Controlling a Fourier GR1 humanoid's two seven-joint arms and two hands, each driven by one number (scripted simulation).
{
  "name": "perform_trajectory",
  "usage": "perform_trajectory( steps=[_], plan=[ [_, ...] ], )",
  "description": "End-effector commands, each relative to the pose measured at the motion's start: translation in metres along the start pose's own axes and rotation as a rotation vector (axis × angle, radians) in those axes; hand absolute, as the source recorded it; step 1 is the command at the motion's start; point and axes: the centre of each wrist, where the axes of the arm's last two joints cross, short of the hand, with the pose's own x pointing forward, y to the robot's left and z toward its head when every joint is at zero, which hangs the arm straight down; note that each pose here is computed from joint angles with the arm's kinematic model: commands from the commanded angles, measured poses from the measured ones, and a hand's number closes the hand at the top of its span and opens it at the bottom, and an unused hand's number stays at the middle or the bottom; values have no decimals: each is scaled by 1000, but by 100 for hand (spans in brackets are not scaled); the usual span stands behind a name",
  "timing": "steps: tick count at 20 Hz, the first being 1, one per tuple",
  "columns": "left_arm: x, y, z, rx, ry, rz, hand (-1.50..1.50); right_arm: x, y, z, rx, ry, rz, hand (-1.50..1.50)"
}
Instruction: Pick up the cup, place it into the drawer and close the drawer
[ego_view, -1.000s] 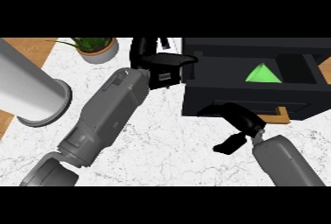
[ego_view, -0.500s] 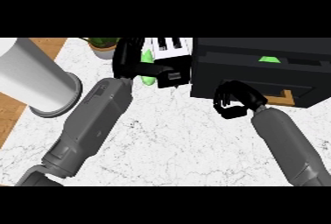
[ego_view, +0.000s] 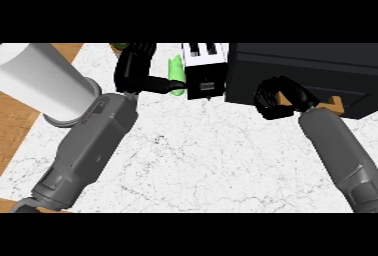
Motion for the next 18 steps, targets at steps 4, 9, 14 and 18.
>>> perform_trajectory(
  steps=[4,9,14,18],
  plan=[
    [2,16,9,-28,13,13,-150,29,-85,-1,-214,23,24,150],
    [9,18,5,-51,5,17,-150,38,-99,1,-213,-12,9,150],
    [-3,21,19,-53,34,34,-150,38,-113,11,-218,-24,-30,150],
    [0,18,17,-68,32,49,-150,34,-105,12,-195,-16,-38,150]
  ],
)
